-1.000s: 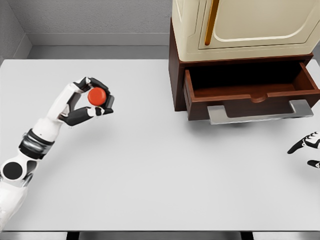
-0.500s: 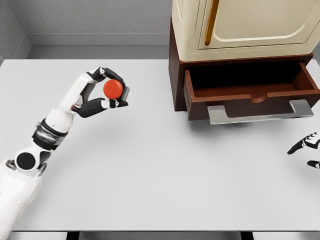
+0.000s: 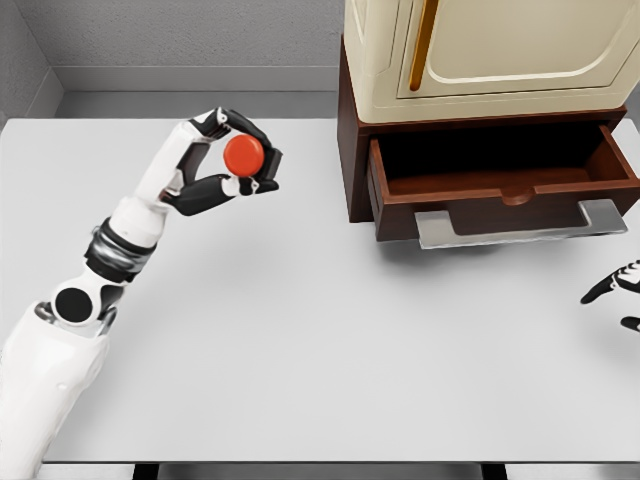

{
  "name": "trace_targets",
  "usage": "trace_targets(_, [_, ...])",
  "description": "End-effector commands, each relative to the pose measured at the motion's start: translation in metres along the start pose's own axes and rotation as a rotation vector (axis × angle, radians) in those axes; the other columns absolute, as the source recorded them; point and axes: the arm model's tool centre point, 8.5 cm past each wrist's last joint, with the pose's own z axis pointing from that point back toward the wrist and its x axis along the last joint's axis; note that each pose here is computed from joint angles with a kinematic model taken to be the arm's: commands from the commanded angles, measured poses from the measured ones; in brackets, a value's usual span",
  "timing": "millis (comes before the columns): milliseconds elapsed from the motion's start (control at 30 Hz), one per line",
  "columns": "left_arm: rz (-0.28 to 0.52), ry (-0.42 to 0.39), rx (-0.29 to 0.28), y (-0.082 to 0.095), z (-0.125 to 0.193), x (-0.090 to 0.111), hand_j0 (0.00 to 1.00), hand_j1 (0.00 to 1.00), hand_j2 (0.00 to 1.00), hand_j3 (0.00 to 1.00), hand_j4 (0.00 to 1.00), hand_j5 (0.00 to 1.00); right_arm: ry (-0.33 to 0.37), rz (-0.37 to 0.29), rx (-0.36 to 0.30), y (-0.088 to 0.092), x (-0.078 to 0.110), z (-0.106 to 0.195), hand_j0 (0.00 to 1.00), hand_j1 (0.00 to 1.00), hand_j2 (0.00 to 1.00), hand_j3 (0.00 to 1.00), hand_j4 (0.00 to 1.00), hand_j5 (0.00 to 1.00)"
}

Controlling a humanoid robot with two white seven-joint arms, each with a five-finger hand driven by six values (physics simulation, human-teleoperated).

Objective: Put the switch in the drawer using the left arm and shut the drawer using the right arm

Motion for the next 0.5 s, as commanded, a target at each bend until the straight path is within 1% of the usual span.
trace_targets(0, [-0.002,-0.003,-0.004,-0.009,-0.005,-0.001,0.40,0.40,0.40,0.40,0.40,0.40,0.003,0.006,-0.004,-0.005,0.000,0.002,0.65,0.65,0.65,0.65,0.65,0.65])
trace_targets(100, [-0.013,-0.020,-0.009,-0.015,-0.015,0.001,0.40,0.40,0.40,0.40,0.40,0.40,0.008,0.024,-0.008,-0.013,0.000,0.004,0.65,0.65,0.65,0.65,0.65,0.65])
trace_targets(133, [-0.024,-0.027,-0.014,-0.016,-0.019,0.002,0.40,0.40,0.40,0.40,0.40,0.40,0.015,0.040,-0.017,-0.020,-0.001,0.007,0.65,0.65,0.65,0.65,0.65,0.65])
trace_targets(233, [-0.029,-0.041,-0.015,-0.017,-0.026,0.004,0.38,0.38,0.38,0.38,0.38,0.38,0.014,0.034,-0.015,-0.018,-0.001,0.007,0.66,0.66,0.66,0.66,0.66,0.66])
trace_targets(300, [-0.026,-0.016,-0.016,-0.020,-0.029,0.001,0.38,0.38,0.38,0.38,0.38,0.38,0.016,0.034,-0.017,-0.018,-0.001,0.007,0.67,0.67,0.67,0.67,0.67,0.67])
trace_targets(400, [-0.032,-0.028,-0.020,-0.025,-0.036,0.003,0.38,0.38,0.38,0.38,0.38,0.38,0.020,0.031,-0.009,-0.016,-0.002,0.008,0.67,0.67,0.67,0.67,0.67,0.67])
trace_targets(467, [-0.054,-0.039,-0.030,-0.031,-0.043,0.005,0.38,0.38,0.38,0.38,0.38,0.38,0.019,0.034,-0.009,-0.017,-0.001,0.008,0.67,0.67,0.67,0.67,0.67,0.67])
